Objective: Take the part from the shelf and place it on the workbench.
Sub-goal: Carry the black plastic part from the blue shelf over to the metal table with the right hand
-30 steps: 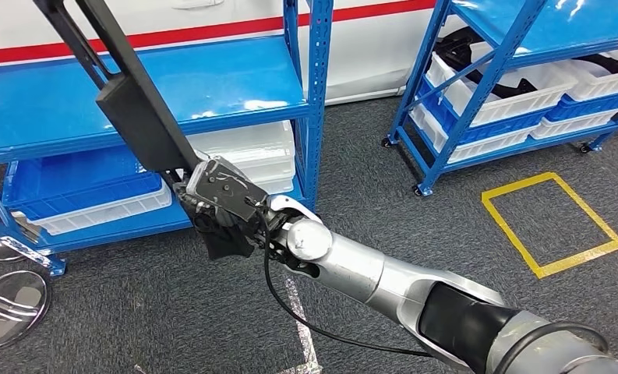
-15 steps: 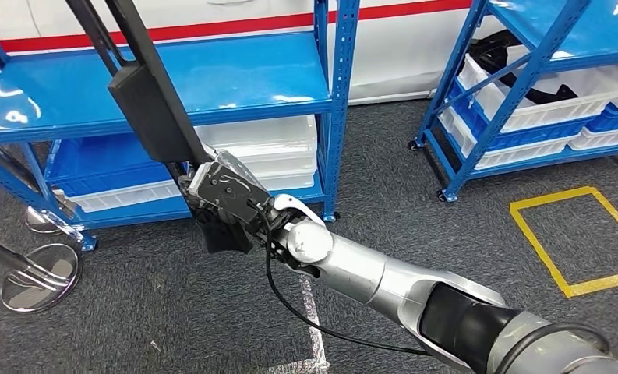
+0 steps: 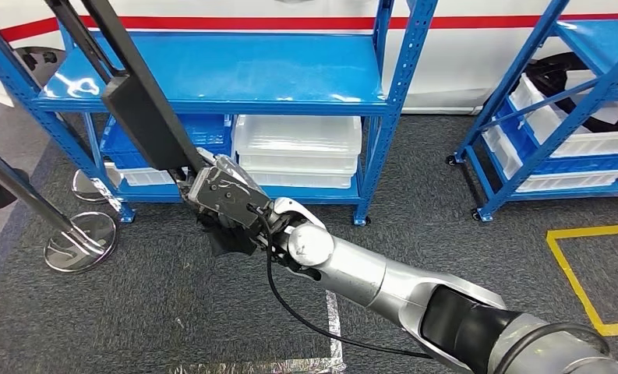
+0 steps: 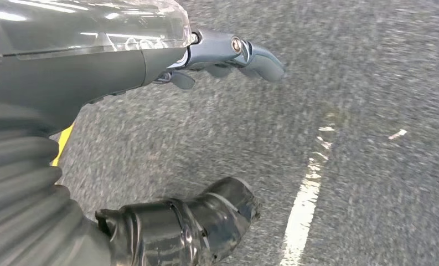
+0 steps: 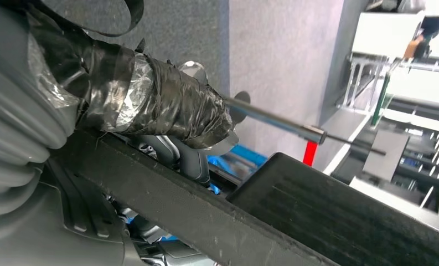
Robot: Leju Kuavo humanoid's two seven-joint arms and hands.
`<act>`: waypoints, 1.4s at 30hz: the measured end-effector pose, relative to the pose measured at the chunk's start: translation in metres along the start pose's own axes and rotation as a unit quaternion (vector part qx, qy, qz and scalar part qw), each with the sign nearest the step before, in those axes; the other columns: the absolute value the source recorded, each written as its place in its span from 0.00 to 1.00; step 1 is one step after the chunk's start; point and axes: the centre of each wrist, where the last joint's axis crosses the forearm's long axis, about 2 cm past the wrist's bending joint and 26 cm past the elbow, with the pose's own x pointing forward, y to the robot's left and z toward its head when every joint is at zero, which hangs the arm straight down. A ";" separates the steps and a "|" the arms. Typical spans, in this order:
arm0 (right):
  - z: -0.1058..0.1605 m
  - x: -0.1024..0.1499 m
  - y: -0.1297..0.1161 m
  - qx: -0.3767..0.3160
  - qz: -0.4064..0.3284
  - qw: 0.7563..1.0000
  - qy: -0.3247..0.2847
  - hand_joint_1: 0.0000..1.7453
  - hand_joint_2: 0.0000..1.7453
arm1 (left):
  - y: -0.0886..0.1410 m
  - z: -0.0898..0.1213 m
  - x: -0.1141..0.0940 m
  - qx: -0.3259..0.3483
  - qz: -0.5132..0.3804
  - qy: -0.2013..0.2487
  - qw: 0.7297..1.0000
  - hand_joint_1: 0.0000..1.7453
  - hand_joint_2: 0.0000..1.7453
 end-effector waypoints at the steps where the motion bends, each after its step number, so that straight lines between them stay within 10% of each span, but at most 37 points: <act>1: 0.000 0.000 0.000 0.000 0.000 1.000 0.000 1.00 1.00 | 0.000 0.000 0.000 0.000 0.000 0.000 1.000 0.00 1.00; 42: 0.028 -0.004 -0.037 -0.136 0.059 0.985 -0.091 1.00 1.00 | 0.065 -0.008 -0.013 0.163 0.077 -0.001 0.984 0.00 1.00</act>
